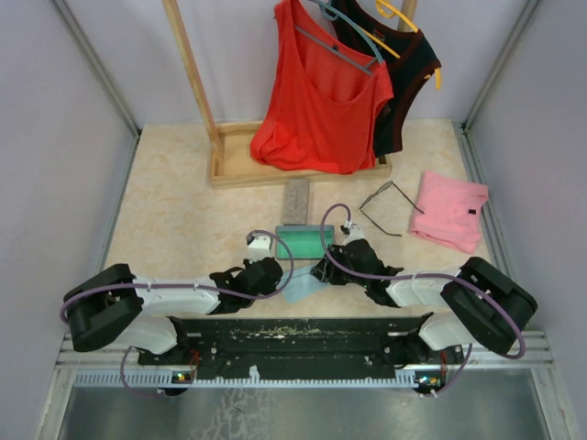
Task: Organize the sunglasses
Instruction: Fold the glasses cleaning cloth at the center of the board.
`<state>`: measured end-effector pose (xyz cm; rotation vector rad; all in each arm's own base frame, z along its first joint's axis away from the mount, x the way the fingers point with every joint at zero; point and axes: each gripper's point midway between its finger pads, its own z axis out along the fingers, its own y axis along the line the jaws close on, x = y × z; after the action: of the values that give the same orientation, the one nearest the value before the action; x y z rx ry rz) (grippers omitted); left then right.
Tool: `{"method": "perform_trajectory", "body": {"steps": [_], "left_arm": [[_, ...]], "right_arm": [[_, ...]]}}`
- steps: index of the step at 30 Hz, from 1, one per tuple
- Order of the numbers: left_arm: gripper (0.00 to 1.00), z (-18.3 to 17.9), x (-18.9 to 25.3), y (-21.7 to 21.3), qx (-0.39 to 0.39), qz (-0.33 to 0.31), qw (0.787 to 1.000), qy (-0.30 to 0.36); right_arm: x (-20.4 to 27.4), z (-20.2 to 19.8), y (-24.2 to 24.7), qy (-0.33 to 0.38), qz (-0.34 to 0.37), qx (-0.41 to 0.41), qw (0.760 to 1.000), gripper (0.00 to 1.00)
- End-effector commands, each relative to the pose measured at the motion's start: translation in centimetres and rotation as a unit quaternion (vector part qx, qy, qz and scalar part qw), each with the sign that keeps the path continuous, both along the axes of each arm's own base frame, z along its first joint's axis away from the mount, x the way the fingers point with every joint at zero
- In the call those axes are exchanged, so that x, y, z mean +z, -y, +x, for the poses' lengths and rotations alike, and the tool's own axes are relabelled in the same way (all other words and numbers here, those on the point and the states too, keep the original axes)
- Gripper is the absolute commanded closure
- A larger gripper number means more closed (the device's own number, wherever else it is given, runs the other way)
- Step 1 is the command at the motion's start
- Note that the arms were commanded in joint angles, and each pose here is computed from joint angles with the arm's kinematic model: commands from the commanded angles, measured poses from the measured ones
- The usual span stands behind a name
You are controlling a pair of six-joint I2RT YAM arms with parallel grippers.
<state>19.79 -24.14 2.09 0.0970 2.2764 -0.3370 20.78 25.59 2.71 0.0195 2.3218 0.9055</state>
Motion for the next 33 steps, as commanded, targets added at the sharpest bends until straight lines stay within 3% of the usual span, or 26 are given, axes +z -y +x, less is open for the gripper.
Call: {"method": "perform_trajectory", "body": {"steps": [1,13,33], "left_arm": [[1.0,-0.7,-1.0,-0.9,-0.003,0.012,1.0,-0.016],[1.0,-0.7,-1.0,-0.7,-0.005,0.013,1.0,-0.017],[1.0,-0.7,-1.2,-0.5,-0.007,0.013,1.0,-0.021]], "right_arm": [[1.4,1.6,-0.4,0.032,0.008,-0.01,0.999,0.61],[2.3,0.5,-2.0,0.033,0.059,0.03,0.997,0.61],[0.8,-1.6,-0.8,-0.016,0.079,0.013,0.997,0.62]]}}
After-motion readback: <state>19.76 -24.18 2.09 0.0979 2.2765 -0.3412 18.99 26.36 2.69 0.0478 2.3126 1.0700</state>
